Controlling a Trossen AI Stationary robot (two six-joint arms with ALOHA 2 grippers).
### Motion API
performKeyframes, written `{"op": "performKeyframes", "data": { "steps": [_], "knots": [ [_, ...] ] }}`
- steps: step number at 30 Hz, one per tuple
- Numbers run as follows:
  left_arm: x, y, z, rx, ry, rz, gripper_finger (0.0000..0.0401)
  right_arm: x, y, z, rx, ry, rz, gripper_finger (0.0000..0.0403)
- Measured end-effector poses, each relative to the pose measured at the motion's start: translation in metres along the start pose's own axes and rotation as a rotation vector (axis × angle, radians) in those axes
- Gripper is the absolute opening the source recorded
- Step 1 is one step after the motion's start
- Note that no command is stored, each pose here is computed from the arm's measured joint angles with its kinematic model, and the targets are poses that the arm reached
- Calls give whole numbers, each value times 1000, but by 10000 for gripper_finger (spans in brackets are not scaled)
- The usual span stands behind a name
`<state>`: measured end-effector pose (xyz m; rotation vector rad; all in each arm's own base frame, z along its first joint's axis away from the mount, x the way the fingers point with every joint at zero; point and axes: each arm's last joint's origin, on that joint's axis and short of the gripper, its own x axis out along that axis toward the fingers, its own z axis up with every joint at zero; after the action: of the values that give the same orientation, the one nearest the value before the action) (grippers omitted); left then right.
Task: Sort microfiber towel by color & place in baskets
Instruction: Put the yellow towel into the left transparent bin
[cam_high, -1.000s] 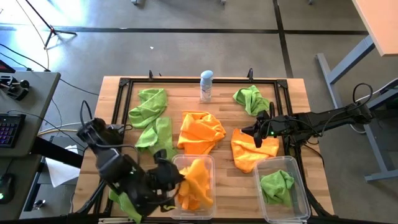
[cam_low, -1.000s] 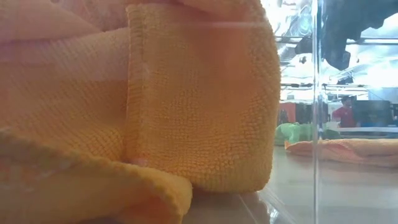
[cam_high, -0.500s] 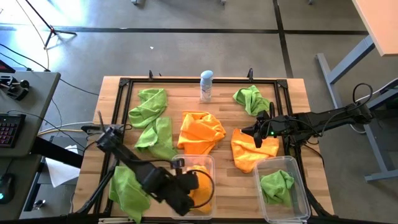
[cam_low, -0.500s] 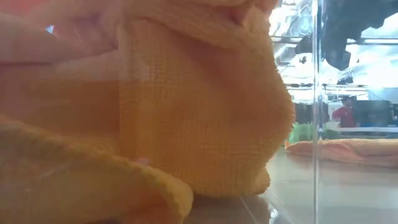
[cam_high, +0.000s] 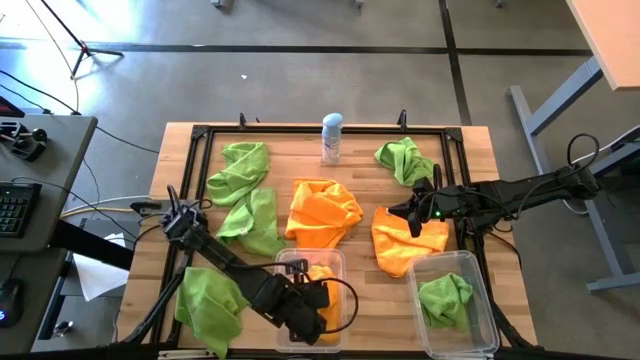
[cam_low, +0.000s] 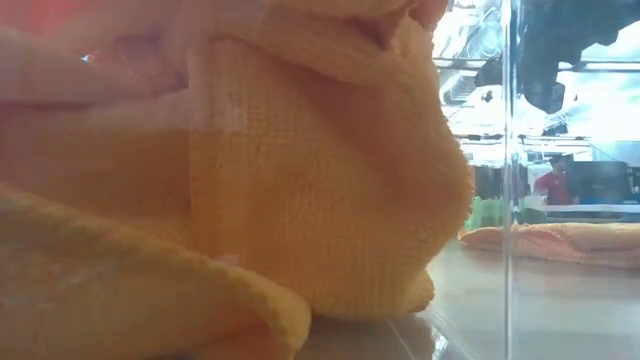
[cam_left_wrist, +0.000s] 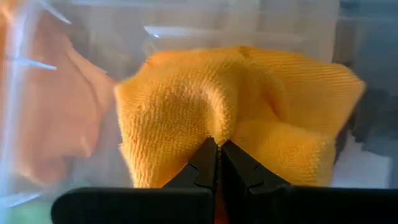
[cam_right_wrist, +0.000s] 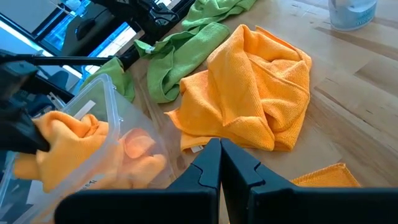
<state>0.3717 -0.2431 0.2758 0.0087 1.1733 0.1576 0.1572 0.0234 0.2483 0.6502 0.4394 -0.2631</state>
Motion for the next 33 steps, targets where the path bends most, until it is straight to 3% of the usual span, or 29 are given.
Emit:
{"op": "performKeyframes", "data": {
  "steps": [7, 14, 24, 33],
  "knots": [
    [51, 3, -10, -33, 80, -62, 0, 0, 0, 0, 0, 0, 0, 0],
    [83, 4, -16, -53, 75, -123, 0, 0, 0, 0, 0, 0, 0, 0],
    [93, 9, -25, -86, 96, -70, 3, 0, -1, -1, -3, 6, -6, 0],
    [95, 10, -27, -141, 113, -67, 76, 0, -2, -2, -7, 15, -17, 0]
  ]
}}
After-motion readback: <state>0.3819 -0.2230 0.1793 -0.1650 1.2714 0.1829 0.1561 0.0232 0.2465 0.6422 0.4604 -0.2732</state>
